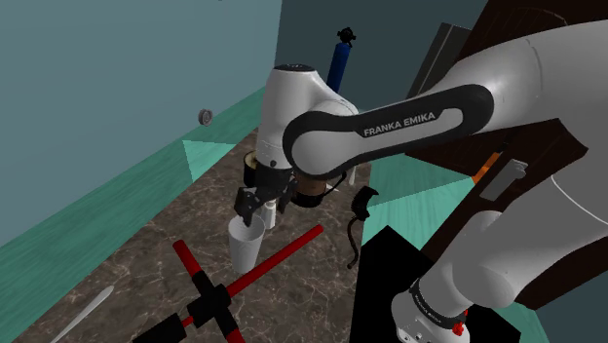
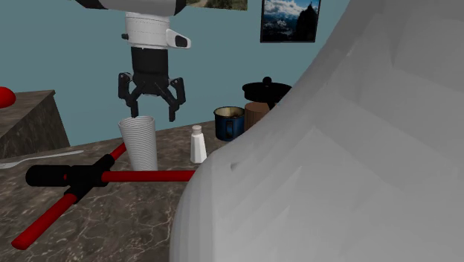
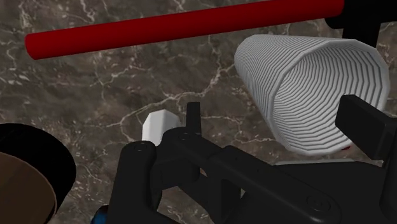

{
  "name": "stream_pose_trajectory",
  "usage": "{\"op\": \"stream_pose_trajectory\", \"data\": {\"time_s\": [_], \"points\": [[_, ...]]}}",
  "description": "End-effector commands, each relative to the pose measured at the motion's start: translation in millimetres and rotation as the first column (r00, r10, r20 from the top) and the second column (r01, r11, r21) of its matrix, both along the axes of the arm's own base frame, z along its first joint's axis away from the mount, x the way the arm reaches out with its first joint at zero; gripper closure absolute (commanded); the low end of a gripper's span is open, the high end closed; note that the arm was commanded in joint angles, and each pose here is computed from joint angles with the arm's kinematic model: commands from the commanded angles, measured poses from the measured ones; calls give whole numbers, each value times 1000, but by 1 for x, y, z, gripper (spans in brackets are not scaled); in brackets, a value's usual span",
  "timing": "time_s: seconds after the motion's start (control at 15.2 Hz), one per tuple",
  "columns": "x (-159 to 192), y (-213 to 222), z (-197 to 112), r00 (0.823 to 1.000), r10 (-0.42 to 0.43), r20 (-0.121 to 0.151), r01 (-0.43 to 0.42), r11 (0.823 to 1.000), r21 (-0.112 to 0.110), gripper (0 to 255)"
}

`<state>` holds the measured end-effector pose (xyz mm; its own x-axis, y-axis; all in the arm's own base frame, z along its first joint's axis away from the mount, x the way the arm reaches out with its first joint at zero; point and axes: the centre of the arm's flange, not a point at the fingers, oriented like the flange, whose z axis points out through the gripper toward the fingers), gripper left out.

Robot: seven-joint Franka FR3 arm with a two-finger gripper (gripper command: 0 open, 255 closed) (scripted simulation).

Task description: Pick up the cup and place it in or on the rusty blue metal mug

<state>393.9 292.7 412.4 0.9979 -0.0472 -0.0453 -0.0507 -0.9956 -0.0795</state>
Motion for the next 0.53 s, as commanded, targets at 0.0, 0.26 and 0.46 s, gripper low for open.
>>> {"op": "stream_pose_trajectory", "data": {"time_s": [0.0, 0.26, 0.46], "points": [[2, 6, -10, 1000, 0, 1, 0, 1000, 1, 0], [2, 8, -31, 1000, 0, 1, 0, 1000, 1, 0], [1, 8, -40, 1000, 0, 1, 0, 1000, 1, 0]]}}
